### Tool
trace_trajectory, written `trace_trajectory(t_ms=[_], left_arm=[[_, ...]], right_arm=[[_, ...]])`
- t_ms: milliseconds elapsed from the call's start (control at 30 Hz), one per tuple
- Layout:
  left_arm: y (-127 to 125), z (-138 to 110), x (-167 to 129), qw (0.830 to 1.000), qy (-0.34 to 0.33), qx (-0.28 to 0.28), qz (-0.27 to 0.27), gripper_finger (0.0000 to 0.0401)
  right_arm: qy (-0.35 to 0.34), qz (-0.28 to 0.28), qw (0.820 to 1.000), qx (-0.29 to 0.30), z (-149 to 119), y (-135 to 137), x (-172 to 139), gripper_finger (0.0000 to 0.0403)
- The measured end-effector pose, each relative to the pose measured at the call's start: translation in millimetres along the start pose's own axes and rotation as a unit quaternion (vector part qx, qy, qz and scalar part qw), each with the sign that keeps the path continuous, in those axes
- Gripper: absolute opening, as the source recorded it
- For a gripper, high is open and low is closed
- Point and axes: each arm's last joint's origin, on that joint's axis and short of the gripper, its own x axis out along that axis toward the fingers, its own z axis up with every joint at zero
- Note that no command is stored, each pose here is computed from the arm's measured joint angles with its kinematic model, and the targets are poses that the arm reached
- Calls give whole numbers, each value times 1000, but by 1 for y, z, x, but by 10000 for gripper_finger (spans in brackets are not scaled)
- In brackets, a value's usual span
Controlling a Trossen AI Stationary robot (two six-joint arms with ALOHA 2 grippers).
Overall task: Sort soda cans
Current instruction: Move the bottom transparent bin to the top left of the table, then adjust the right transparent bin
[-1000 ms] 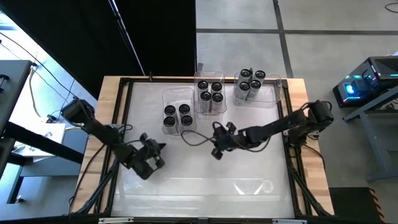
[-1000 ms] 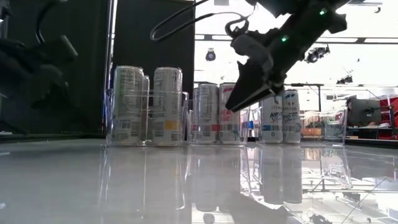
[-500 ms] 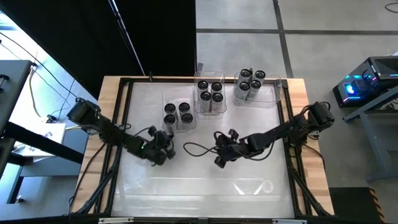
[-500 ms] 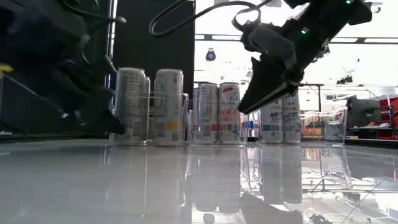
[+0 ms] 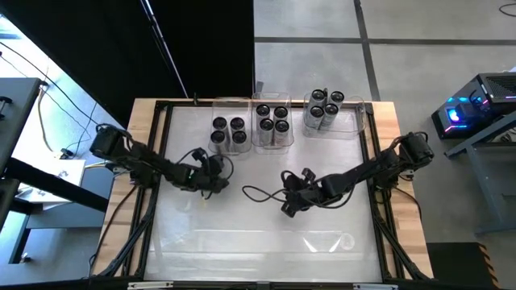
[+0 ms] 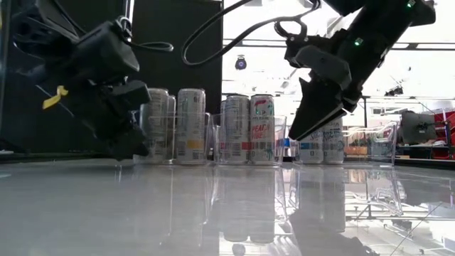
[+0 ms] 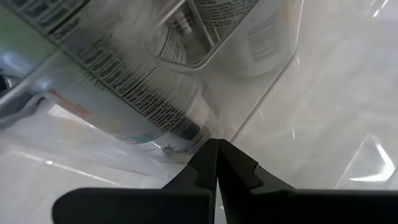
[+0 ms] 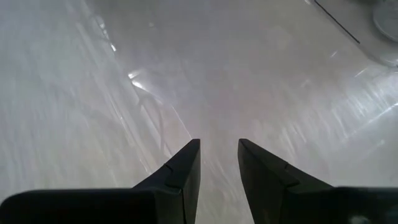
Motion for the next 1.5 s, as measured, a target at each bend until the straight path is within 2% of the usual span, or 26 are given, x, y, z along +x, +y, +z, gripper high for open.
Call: trace_trajectory(t_ms=[333,500,600,733,833,967,1100,1300,1400,1500], left_arm=[[5,3,6,1000,5,29,11,0],[2,2,2,999,2,35,-3,0],[-3,1,-8,999,-6,38,-24,0],[-9,4,-25,997,-26,38,-56,0],[-15,10,-39,995,-48,27,-85,0],[-23,17,-54,990,-71,42,-115,0],[-25,18,-61,987,-86,74,-118,0],[-21,17,-57,989,-84,88,-87,0],[-20,18,-55,990,-82,86,-80,0],[-19,18,-54,990,-80,85,-78,0]], right_arm=[[-15,-16,1000,-7,0,0,-1,103],[-63,-33,997,-26,5,-3,-33,103],[-77,-46,996,-10,12,-20,-65,103],[-97,-58,991,66,29,-58,-99,103],[-107,-72,984,119,44,-87,-108,103],[-64,-73,984,149,62,-121,-95,114],[-26,-76,987,136,74,-145,-72,155],[-22,-64,991,113,86,-155,-44,225],[-24,-72,991,114,89,-157,-35,231],[-17,-101,989,104,95,-158,-31,232]])
